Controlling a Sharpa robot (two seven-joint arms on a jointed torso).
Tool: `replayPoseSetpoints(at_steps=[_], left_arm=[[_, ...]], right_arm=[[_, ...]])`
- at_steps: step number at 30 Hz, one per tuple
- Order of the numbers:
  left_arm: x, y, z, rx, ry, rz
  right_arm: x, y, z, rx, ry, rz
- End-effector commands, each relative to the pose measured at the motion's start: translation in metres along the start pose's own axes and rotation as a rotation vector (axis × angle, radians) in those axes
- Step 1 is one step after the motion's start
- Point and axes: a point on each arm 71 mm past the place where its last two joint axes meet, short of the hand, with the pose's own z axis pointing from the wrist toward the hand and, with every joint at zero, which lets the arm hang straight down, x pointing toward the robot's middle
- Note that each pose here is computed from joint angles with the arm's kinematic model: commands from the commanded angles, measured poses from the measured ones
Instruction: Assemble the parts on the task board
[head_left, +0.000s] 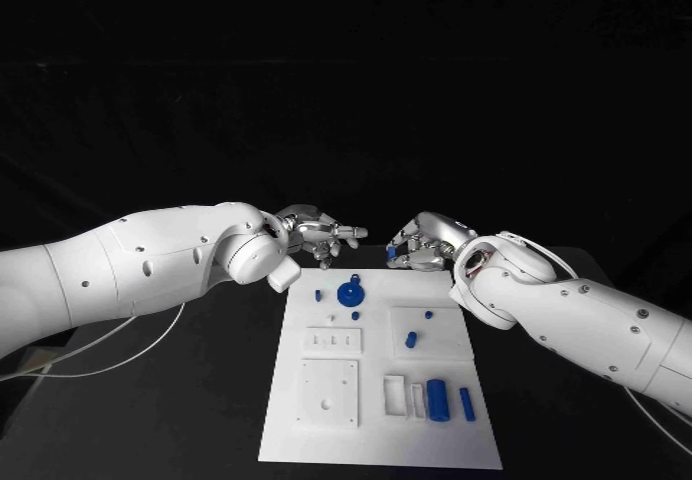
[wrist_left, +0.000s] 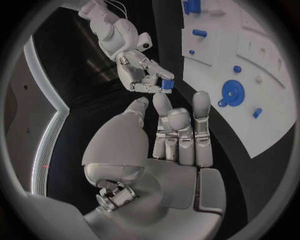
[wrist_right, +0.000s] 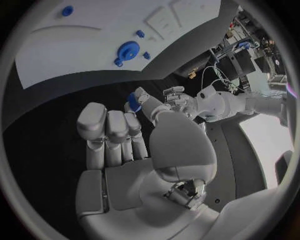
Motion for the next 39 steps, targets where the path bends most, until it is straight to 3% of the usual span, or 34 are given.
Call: replayPoseSetpoints(at_steps=[1,18,39], left_arm=[[0.0040,0.0032,0.0030,-0.111,-0.004,0.084],[0.0232,-0.0024,0.0132,-0.170,0.003,0.229],[0.0306,-0.0042,0.0183,-0.205,-0.010,0.315]], right_arm=[[0.006,0.004,0.002,0.036,0.038,-0.050],[0.029,0.030,0.009,0.016,0.109,-0.086],[0.037,0.040,0.011,0.006,0.138,-0.109]])
